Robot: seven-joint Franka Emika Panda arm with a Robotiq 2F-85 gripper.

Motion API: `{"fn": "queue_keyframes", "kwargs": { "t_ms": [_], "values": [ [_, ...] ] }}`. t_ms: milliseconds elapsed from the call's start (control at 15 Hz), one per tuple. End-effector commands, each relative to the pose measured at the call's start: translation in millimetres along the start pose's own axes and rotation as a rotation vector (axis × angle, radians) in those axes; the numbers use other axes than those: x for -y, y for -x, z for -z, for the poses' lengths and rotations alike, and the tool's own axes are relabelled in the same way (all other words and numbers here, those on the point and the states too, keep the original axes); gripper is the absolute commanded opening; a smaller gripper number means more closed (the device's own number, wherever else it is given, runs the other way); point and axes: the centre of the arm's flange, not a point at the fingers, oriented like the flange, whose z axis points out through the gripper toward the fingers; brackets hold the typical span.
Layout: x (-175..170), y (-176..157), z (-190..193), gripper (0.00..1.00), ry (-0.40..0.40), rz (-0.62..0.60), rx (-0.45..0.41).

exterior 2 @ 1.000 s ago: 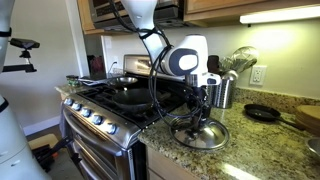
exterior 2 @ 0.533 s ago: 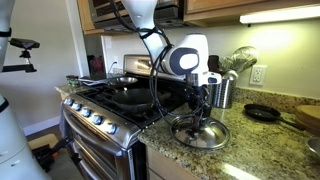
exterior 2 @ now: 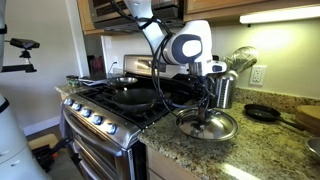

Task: Pick up the silver lid and place it on the black pot.

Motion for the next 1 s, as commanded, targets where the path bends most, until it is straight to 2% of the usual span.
{"fn": "queue_keyframes", "kwargs": {
  "t_ms": [0, 600, 933],
  "values": [
    [-9, 1, 62, 0.20, -0.004, -0.015, -0.033],
    [-10, 3, 164, 0.20, -0.051, 0.008, -0.105],
    [20, 6, 204, 0.20, -0.085, 0.066, -0.154]
  ]
}}
